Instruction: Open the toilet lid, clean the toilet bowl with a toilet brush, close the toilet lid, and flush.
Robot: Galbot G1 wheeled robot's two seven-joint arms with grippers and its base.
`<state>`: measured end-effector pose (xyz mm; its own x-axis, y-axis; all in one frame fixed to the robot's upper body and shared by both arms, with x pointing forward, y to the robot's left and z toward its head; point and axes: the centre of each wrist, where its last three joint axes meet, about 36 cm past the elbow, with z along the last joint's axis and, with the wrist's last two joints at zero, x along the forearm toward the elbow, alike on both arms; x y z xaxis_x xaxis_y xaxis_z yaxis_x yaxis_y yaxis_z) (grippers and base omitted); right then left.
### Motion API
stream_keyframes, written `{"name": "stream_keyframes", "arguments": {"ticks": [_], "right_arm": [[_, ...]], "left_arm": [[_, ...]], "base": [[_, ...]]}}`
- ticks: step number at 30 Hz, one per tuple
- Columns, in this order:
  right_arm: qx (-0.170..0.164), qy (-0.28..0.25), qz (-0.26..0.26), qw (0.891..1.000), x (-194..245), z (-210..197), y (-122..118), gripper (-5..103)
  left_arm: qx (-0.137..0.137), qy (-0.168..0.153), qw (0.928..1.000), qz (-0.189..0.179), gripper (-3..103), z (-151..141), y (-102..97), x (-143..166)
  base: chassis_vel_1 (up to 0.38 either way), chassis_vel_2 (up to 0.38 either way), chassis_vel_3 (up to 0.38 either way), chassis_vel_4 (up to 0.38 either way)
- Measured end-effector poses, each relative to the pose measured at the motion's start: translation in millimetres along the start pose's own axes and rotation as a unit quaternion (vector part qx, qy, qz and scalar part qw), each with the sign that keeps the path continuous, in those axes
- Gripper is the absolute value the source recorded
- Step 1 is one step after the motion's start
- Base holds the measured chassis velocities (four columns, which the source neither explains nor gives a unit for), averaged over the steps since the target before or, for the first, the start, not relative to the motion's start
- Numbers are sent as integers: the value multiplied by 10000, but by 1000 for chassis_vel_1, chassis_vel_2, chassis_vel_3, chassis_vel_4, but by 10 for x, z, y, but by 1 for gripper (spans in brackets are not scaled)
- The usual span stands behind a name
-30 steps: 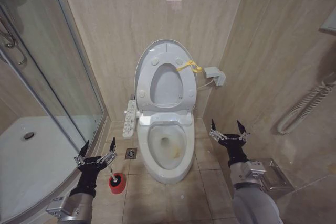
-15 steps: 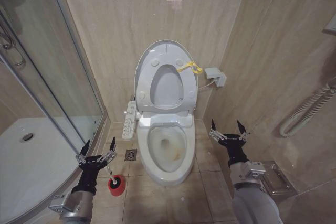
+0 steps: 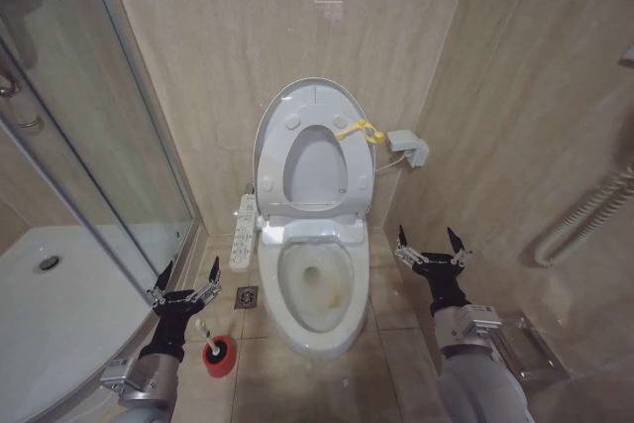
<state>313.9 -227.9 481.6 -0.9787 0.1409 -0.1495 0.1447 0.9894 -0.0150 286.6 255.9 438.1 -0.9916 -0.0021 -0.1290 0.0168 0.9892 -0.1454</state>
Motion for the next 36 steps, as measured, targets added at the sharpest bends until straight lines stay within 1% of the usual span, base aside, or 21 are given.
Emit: {"name": "stream_keyframes", "arguments": {"ticks": [2,6,7,10,11,14,15,16,19,20,24,25,29,30,32,34,36], "right_arm": [[0,-1,0,10000,0,0,0,100],[0,-1,0,10000,0,0,0,100],[0,-1,0,10000,0,0,0,100],[0,1,0,10000,1,0,0,100],[0,1,0,10000,1,0,0,100],[0,0,0,10000,0,0,0,100],[0,0,0,10000,0,0,0,100],[0,1,0,10000,0,0,0,100],[0,0,0,10000,0,0,0,100],[0,0,0,10000,0,0,0,100],[0,0,0,10000,0,0,0,100],[0,0,0,10000,0,0,0,100],[0,0,0,10000,0,0,0,100],[0,0,0,10000,0,0,0,100],[0,0,0,10000,0,0,0,100],[0,0,0,10000,0,0,0,100],[0,0,0,10000,0,0,0,100]], "left_arm": [[-12,-15,10000,-7,100,23,9,-9],[-156,-17,9998,-83,100,227,76,-54],[-156,-17,9998,-83,100,227,76,-54],[-212,82,9995,-207,100,502,133,-91],[-212,82,9995,-207,100,502,133,-91],[-210,197,9991,-319,100,787,196,-100],[-210,197,9991,-319,100,787,196,-100],[-205,229,9989,-343,100,867,215,-103],[-145,371,9981,-464,100,1108,274,-114],[-145,371,9981,-464,100,1108,274,-114],[-55,589,9965,-594,100,1329,309,-121],[-55,589,9965,-594,100,1329,309,-121],[-59,858,9939,-687,100,1557,349,-56],[-59,858,9939,-687,100,1557,349,-56],[-72,998,9921,-755,100,1707,386,-3],[-71,1036,9916,-775,100,1754,394,14],[-65,1137,9900,-832,100,1876,406,49]], "base": [[-95,84,84,-109],[-22,48,37,-34],[0,0,0,0],[18,-22,-34,14],[31,-40,-50,21],[0,0,0,0],[0,0,0,0],[0,0,0,0],[0,0,0,0],[0,0,0,0],[0,0,0,0],[0,0,0,0],[0,0,0,0],[0,0,0,0],[0,0,0,0],[0,0,0,0],[0,0,0,0]]}}
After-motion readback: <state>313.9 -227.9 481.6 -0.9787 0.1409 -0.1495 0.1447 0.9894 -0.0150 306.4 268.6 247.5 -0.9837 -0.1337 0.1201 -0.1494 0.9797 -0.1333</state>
